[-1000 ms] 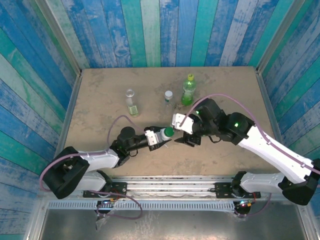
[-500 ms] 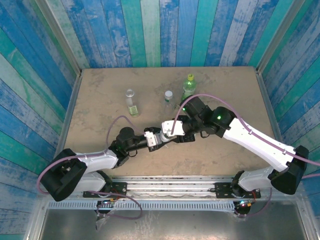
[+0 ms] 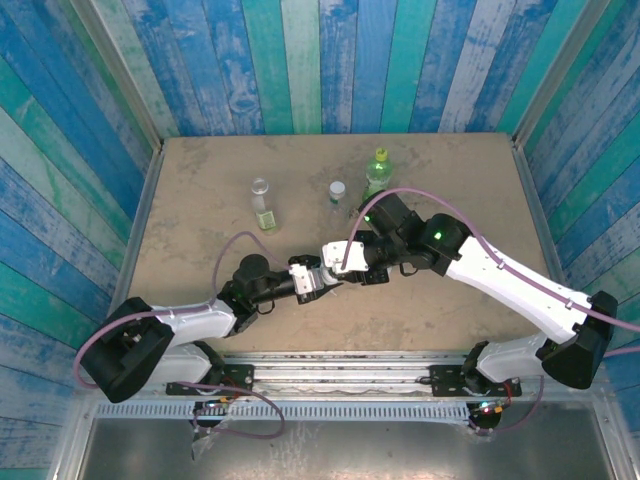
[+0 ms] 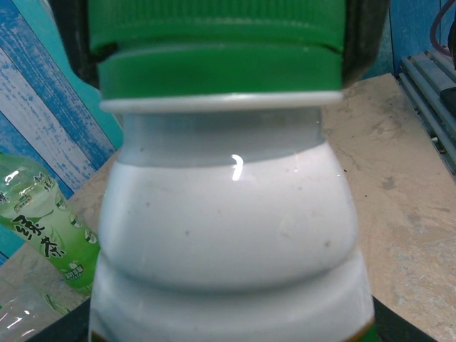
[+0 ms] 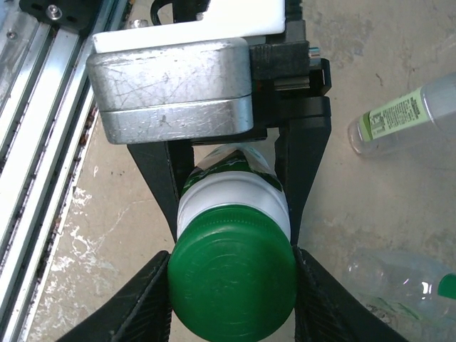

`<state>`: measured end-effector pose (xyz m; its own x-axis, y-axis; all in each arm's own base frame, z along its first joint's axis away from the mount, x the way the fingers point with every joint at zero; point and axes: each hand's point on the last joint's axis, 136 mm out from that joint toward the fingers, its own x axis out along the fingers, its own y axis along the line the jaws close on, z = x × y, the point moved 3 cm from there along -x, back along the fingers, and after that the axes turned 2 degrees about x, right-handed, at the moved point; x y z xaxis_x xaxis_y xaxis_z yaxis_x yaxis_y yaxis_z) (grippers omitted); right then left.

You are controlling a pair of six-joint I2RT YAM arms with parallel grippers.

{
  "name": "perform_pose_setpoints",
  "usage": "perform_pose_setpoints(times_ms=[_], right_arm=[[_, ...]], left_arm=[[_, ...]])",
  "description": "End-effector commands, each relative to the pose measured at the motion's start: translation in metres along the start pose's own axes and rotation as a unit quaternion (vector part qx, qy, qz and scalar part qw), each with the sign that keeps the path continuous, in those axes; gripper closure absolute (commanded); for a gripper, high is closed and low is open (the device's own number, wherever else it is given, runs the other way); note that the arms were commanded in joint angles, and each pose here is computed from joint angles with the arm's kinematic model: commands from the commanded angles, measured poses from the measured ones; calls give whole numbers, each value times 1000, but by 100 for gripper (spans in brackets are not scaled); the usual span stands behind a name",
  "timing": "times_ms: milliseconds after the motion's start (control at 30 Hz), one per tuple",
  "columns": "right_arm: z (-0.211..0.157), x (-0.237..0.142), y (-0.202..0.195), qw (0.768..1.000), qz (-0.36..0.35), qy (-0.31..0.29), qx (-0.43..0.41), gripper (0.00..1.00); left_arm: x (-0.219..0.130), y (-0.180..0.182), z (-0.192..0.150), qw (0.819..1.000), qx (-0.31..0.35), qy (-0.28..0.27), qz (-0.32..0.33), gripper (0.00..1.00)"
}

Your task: Screw on the bottle caps

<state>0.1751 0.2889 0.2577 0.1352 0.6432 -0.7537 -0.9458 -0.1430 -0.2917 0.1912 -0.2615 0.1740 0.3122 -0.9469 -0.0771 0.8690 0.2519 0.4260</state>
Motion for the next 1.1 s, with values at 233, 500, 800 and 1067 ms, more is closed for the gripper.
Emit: perform_pose_setpoints(times_ms=[233, 500, 800, 1067], right_arm=[[7, 1, -4, 983, -8, -18, 181, 76], [-6, 12, -5, 910, -30, 8, 414, 83], [-3, -2, 1, 945, -28, 3, 326, 46], [20, -31, 4, 967, -80, -152, 188, 23]], left_arm=[[0, 1, 1, 1000, 6, -1, 4, 55], [1, 4, 1, 1000, 7, 0, 9, 55], [0, 3, 4, 1000, -4, -10, 6, 55], [-4, 7, 16, 993, -99, -65, -4, 55]])
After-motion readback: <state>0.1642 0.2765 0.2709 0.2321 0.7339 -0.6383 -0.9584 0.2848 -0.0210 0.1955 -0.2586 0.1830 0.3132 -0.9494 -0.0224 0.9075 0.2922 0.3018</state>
